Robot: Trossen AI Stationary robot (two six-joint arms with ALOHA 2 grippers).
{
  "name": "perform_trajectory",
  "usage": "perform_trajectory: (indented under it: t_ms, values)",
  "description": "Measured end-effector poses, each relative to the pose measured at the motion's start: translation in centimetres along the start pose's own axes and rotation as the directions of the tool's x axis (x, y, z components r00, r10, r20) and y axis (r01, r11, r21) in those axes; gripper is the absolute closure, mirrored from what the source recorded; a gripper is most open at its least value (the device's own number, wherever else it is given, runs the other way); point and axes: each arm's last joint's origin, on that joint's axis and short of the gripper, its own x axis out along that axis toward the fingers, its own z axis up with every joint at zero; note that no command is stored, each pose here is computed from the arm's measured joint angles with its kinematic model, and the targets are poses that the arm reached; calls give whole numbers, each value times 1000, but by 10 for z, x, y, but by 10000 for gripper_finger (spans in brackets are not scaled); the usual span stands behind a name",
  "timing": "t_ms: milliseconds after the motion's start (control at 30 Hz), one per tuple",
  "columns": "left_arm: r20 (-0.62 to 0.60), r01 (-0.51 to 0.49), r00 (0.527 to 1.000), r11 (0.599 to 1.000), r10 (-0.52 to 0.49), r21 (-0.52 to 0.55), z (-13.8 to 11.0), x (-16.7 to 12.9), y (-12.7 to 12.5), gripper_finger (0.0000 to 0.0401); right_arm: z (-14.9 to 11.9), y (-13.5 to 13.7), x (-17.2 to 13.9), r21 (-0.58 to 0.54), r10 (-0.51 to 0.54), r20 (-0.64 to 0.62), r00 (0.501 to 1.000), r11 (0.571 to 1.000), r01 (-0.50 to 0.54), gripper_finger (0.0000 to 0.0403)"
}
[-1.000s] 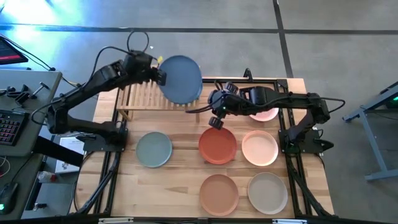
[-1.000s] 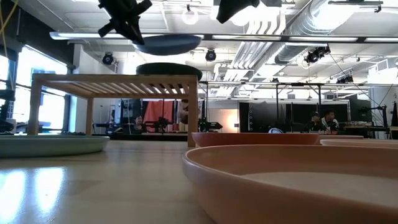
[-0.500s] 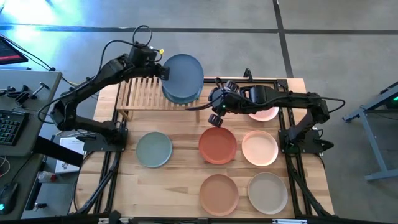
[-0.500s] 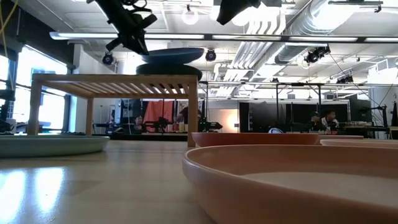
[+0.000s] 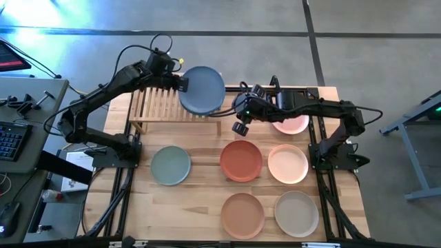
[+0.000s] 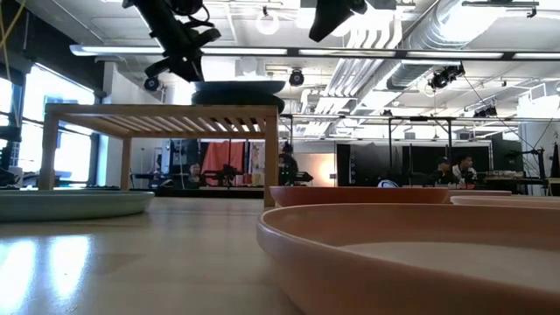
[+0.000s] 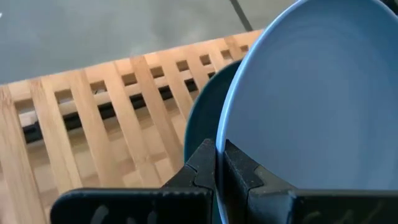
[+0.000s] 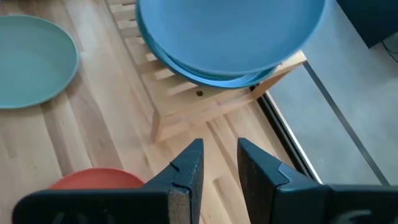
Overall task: Place and stack plates onto a shelf
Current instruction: Stack the blue plate on top of the dark green plate on the shelf
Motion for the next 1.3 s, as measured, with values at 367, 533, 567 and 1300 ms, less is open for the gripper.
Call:
perform_trajectory:
  t_ms: [367,533,567,1300]
  values:
    - [-12,3,1000,1000,-3,-14,-1,0,0,400,-3,-11,5,6,-28,-46,999,1000,29,329]
    - [-31,-7,999,1000,7,-22,-3,0,1,395,-3,-11,5,-31,-27,-48,998,999,25,329]
    - [-34,-9,999,1000,8,-23,-3,0,1,392,-3,-11,5,-34,-27,-48,998,999,25,329]
    - [-15,1,1000,1000,-2,-22,-2,-6,3,338,-3,-11,5,-37,-27,-48,998,999,25,329]
